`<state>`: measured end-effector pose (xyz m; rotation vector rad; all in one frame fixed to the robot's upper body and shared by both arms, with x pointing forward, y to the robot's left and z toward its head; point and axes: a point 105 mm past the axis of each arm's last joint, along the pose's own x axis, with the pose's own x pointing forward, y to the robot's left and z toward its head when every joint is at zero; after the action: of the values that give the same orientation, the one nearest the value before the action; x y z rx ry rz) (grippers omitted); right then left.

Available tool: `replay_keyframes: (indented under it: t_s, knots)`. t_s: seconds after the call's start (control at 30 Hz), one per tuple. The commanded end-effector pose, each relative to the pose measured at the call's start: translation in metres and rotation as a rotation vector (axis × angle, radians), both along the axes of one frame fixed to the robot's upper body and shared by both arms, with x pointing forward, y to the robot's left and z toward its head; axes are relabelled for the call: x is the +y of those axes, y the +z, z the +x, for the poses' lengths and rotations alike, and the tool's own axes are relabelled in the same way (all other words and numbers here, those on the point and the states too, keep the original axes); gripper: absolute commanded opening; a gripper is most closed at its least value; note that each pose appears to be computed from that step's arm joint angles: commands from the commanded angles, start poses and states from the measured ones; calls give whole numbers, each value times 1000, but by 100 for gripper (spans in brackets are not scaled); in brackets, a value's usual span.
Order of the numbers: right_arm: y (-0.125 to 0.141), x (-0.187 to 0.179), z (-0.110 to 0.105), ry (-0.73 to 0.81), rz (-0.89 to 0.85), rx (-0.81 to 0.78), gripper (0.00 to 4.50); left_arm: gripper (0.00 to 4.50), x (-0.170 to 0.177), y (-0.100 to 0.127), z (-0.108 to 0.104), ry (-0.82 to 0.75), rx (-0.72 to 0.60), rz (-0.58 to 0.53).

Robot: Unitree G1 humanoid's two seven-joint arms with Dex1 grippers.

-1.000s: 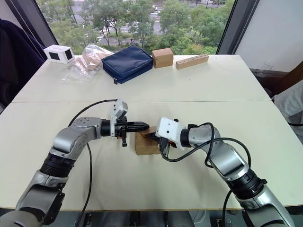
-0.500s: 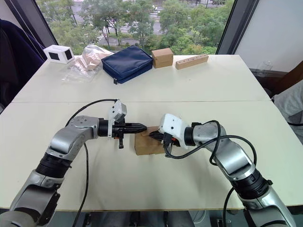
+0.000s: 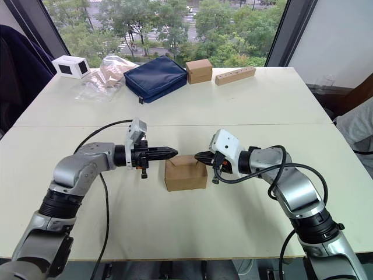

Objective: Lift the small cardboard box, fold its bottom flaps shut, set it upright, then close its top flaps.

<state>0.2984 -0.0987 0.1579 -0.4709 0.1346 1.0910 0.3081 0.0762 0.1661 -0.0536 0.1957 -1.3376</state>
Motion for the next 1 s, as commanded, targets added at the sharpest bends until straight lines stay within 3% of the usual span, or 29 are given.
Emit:
replay_keyframes:
  t_s: [0.03, 0.43, 0.7, 0.83, 1.0]
  knots:
    - [8, 8, 1, 26, 7, -45, 0, 6, -6, 13, -7, -27, -68, 21]
    - [-18, 8, 0, 39, -106, -16, 0, 6, -13, -23, -9, -50, -110, 185]
    - [-21, 10, 1, 46, -114, -25, 0, 6, -13, -29, -6, -37, -140, 209]
    - [-18, 7, 3, 42, -107, -32, 0, 6, -11, -28, -4, -23, -149, 205]
    - [-1, 4, 5, 22, -6, -34, 0, 6, 1, 2, 1, 62, -124, 31]
